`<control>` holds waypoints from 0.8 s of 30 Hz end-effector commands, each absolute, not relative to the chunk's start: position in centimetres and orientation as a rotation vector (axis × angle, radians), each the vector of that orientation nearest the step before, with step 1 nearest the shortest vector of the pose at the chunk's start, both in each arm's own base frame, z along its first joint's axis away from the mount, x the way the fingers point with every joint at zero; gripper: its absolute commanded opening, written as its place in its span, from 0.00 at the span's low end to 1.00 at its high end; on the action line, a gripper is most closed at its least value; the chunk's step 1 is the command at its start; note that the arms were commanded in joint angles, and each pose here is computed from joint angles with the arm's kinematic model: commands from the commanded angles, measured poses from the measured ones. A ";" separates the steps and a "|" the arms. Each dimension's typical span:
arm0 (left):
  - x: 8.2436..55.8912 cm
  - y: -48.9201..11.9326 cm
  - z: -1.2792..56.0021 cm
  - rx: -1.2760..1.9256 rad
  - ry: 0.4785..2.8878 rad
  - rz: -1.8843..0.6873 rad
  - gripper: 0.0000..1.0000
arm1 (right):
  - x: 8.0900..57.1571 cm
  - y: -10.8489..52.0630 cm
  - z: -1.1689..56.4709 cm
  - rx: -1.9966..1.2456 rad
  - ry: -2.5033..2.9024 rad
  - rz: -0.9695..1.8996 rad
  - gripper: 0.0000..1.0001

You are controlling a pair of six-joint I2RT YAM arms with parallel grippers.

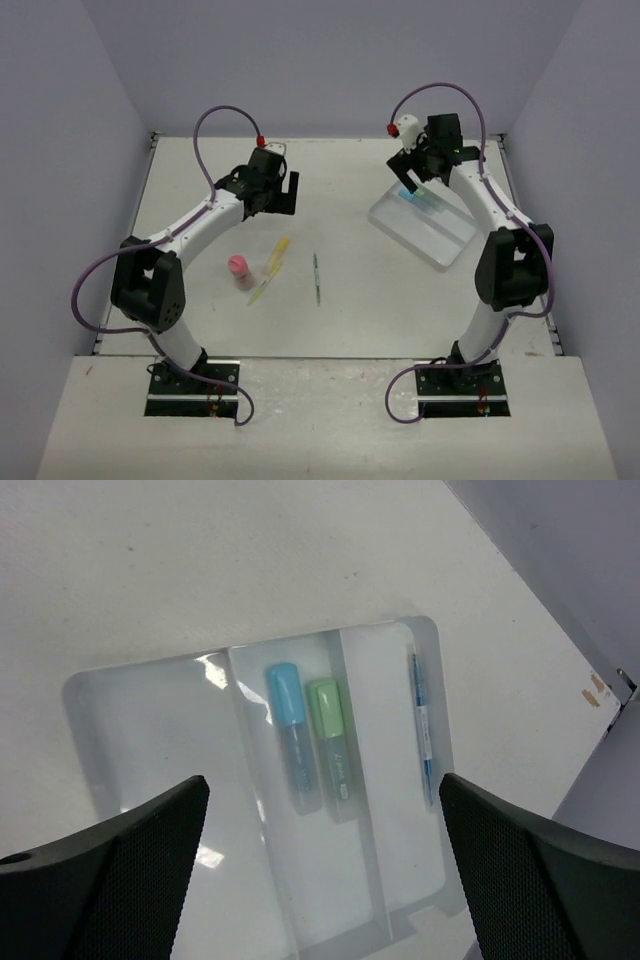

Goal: Sort the stationery into containers
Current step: Pick up the pen from the center of the board.

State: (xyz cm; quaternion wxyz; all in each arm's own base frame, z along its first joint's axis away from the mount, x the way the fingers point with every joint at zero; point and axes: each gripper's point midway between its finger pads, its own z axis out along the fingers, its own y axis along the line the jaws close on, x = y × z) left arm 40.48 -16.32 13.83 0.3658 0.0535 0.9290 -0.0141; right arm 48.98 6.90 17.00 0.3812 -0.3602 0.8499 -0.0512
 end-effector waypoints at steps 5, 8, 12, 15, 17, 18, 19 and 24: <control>40.6 -17.7 10.2 0.165 2.460 -0.111 0.82 | 41.9 13.7 23.6 -0.632 2.031 0.150 0.99; 39.9 -17.8 8.7 0.183 2.498 -0.118 0.75 | 39.3 15.5 23.1 -0.579 2.036 0.222 0.99; 38.7 -18.1 6.9 0.216 2.543 -0.155 0.72 | 35.8 17.7 22.4 -0.524 2.007 0.378 0.99; 38.0 -18.2 5.6 0.233 2.571 -0.168 0.67 | 34.3 18.3 23.0 -0.456 2.003 0.475 0.99; 37.7 -18.2 4.9 0.235 2.588 -0.168 0.62 | 33.5 18.3 23.0 -0.410 2.036 0.515 0.99; 37.6 -18.2 4.5 0.233 2.597 -0.168 0.60 | 33.0 18.4 23.4 -0.387 2.037 0.535 0.99; 37.5 -18.2 4.2 0.233 2.601 -0.169 0.59 | 32.6 18.5 23.4 -0.378 2.041 0.552 0.99; 36.6 -18.3 1.8 0.247 2.648 -0.146 0.51 | 31.2 18.6 24.2 -0.310 2.020 0.600 0.99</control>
